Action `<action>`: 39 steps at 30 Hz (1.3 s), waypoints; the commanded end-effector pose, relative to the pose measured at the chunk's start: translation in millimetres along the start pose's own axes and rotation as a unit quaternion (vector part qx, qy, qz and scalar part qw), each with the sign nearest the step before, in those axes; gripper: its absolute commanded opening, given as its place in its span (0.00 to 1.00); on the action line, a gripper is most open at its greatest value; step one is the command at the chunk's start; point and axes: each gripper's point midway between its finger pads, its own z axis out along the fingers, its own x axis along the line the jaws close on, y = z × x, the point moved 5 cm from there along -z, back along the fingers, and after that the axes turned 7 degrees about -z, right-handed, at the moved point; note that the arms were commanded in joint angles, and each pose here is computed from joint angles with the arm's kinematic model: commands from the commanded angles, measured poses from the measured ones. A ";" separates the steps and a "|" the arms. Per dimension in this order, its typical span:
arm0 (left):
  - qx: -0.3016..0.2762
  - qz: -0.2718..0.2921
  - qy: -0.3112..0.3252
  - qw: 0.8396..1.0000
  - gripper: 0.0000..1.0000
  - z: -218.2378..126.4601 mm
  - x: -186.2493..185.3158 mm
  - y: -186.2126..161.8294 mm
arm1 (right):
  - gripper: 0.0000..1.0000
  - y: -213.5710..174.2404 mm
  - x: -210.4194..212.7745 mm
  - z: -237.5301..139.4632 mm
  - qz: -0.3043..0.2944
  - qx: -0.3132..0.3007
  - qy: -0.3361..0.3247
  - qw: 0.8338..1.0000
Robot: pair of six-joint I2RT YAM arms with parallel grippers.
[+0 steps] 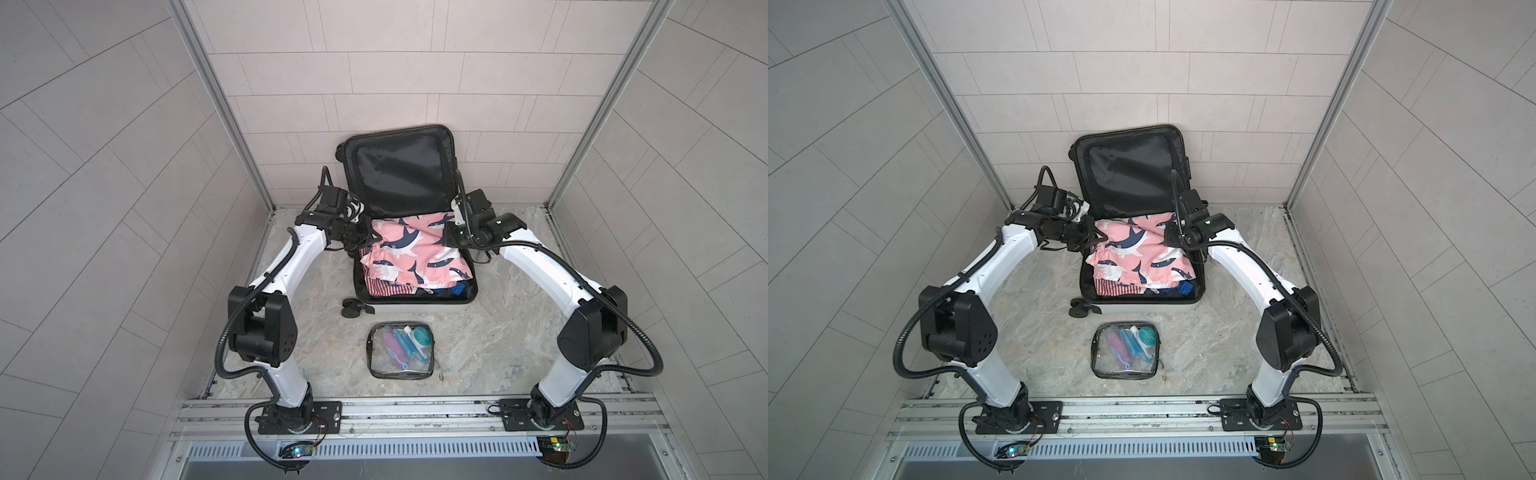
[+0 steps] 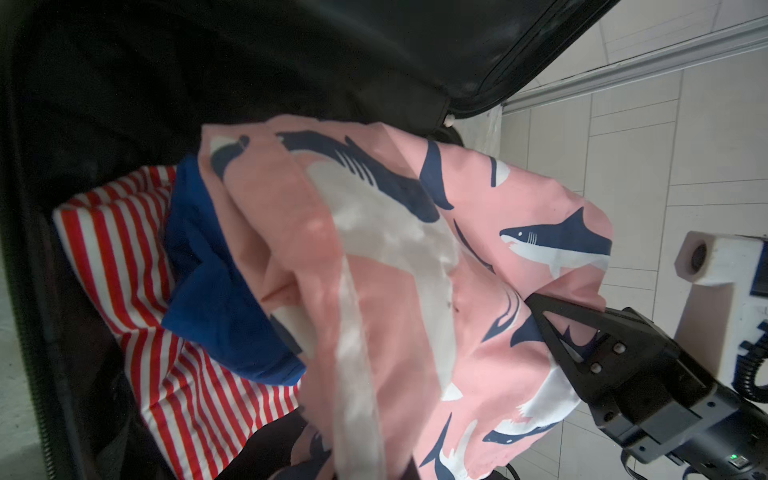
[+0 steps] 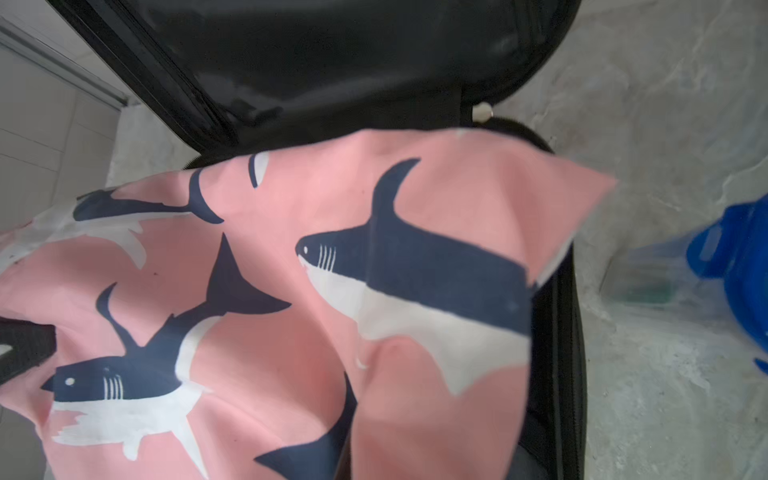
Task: Pack the luggage
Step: 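Lower the shark-print cloth onto the blue towel and spread it with both grippers, then release the shark-print cloth and draw both grippers back from the suitcase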
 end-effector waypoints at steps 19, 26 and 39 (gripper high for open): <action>-0.014 -0.028 0.117 0.993 0.00 51.7 88.3 -1.0 | 0.00 -44.8 -39.6 103.2 -0.002 0.060 -0.069 0.996; -0.029 -0.021 0.143 0.989 0.43 34.3 89.6 -7.5 | 0.52 -43.5 -39.2 90.8 0.000 0.050 -0.059 0.997; -0.090 0.034 0.083 0.992 0.60 -32.9 17.3 -17.2 | 0.71 -31.0 -23.4 6.2 -0.018 0.001 -0.051 0.999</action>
